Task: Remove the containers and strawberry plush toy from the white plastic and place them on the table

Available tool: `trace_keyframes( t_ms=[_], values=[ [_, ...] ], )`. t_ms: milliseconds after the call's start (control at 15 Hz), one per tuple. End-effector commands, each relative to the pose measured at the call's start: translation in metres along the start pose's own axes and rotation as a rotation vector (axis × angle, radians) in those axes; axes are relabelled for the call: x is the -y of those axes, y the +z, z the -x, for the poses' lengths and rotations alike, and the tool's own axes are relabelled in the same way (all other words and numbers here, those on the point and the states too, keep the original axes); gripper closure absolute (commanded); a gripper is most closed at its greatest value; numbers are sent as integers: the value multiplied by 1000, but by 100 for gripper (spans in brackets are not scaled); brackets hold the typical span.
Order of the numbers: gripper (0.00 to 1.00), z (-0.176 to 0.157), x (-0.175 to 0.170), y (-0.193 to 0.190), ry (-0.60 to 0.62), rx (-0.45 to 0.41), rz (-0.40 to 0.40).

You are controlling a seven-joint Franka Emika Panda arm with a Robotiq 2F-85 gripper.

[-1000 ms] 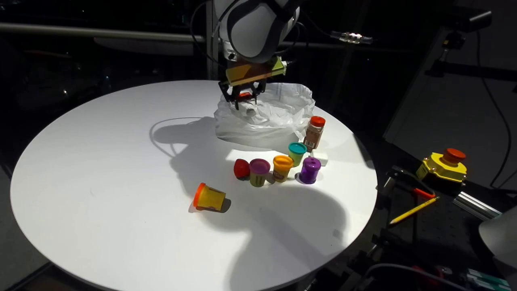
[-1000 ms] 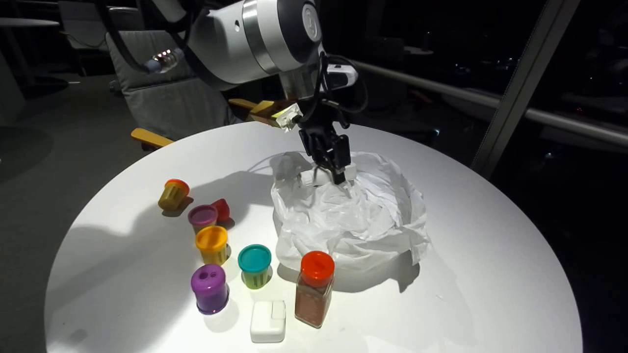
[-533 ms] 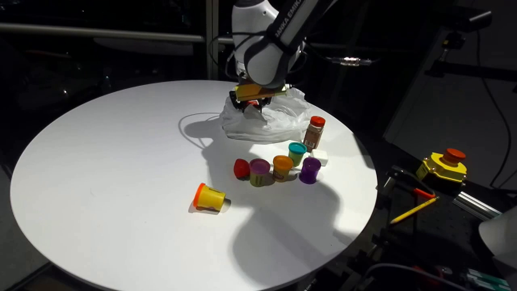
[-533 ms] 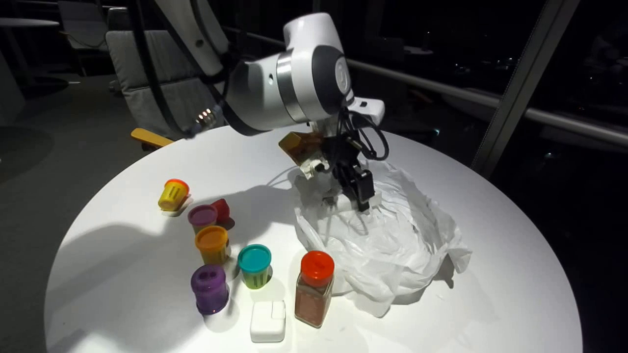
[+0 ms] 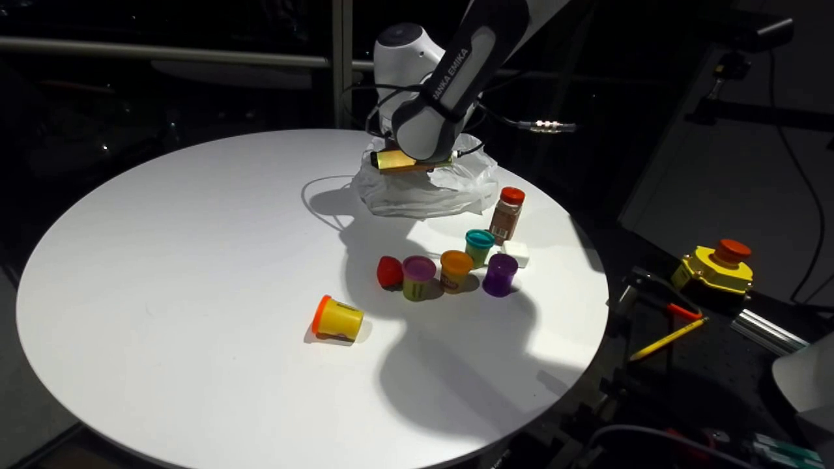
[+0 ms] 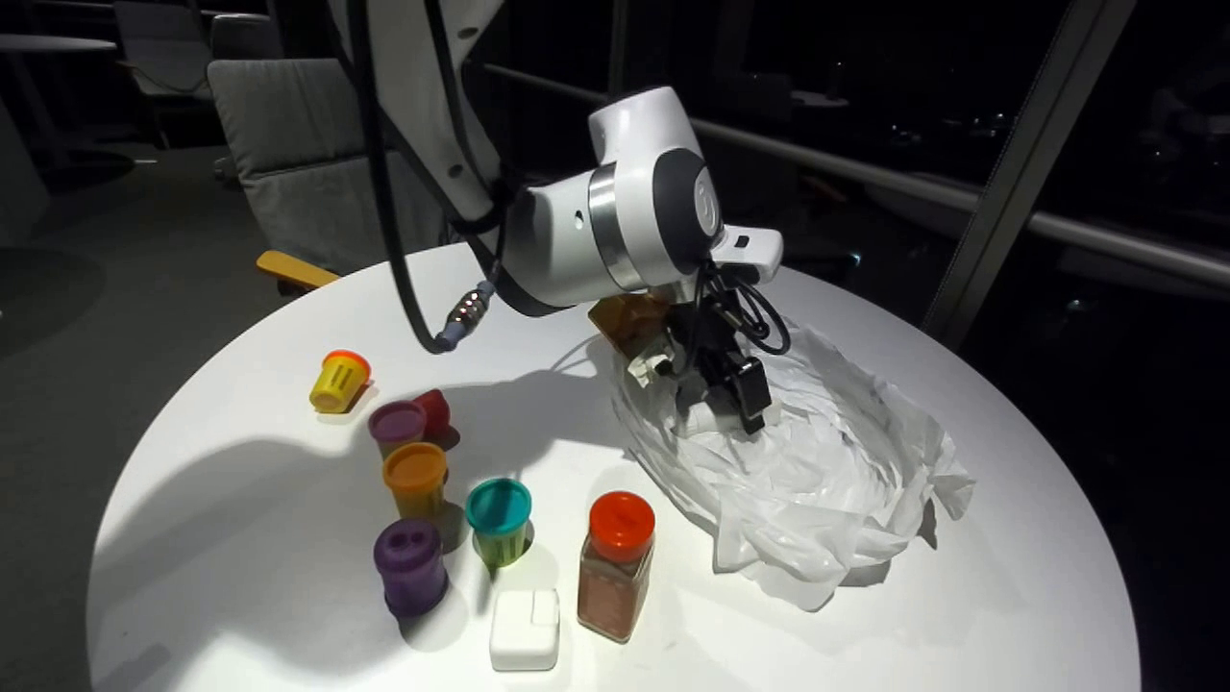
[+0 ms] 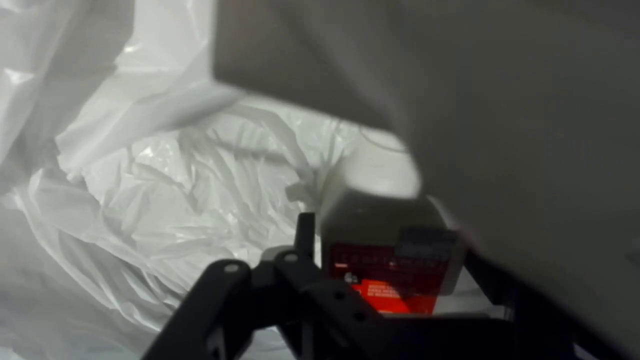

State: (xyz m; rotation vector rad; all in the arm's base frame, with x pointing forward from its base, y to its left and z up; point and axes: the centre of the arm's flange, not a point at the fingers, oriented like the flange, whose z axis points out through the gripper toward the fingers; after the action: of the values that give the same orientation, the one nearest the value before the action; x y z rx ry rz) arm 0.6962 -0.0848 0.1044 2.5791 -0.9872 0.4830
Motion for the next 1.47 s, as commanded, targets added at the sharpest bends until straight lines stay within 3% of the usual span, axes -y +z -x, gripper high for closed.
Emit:
trace_keyframes(
  t_ms=[0, 200, 267, 333, 667, 1067, 1400],
  values=[
    [0, -14, 15, -12, 25, -37, 40],
    [0, -16, 19, -20, 26, -13, 57],
    [9, -17, 21, -21, 26, -3, 60],
    [27, -17, 22, -20, 25, 6, 58],
    [66, -20, 19, -13, 33, 35, 84],
    [66, -25, 6, -35, 61, 16, 95],
    [66, -27, -19, -105, 137, -46, 128]
  ],
)
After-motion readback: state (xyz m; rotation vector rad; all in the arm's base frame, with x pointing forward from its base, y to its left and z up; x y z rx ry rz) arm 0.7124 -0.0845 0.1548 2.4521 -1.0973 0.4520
